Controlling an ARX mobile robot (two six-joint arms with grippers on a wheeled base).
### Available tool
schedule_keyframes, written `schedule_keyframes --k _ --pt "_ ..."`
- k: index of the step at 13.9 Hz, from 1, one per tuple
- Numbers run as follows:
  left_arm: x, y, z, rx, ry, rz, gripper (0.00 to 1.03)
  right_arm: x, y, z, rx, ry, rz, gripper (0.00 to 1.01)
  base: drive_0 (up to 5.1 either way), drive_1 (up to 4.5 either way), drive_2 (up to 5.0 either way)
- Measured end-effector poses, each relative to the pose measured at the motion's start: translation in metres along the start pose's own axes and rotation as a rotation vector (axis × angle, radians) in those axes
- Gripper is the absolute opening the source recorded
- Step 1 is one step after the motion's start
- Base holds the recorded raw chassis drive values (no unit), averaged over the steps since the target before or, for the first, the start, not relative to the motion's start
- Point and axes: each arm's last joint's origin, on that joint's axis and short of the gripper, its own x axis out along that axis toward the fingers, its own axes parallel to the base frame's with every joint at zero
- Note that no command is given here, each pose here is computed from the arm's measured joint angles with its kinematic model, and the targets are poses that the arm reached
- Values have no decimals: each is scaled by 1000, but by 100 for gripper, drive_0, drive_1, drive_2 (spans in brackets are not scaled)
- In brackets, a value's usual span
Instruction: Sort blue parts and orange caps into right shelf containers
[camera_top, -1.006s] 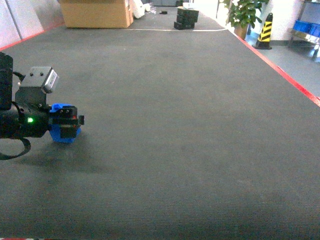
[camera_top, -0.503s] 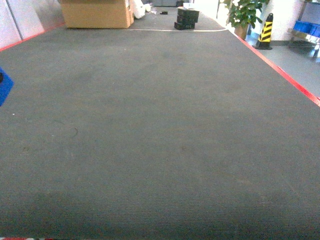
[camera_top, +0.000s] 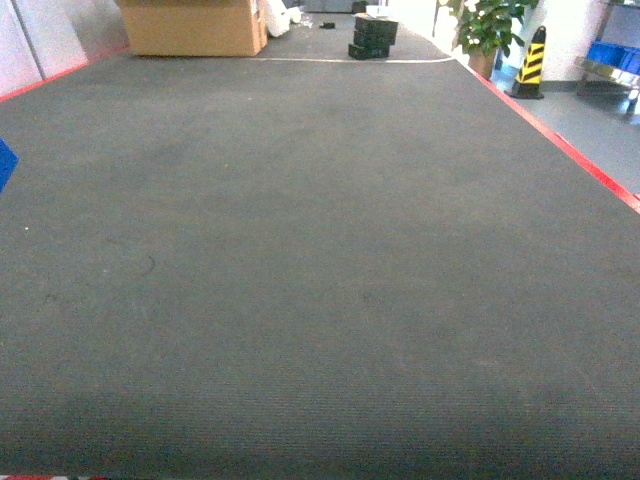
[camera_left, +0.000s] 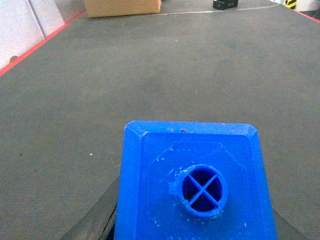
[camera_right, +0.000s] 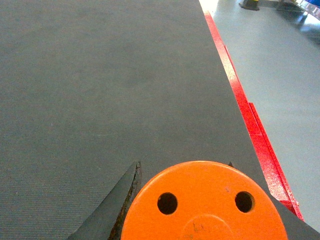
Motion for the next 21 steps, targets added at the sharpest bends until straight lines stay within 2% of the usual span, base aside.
schedule_keyframes --k 21 --pt "0 0 0 0 0 1 45 0 0 0 0 -1 0 43 486 -247 -247"
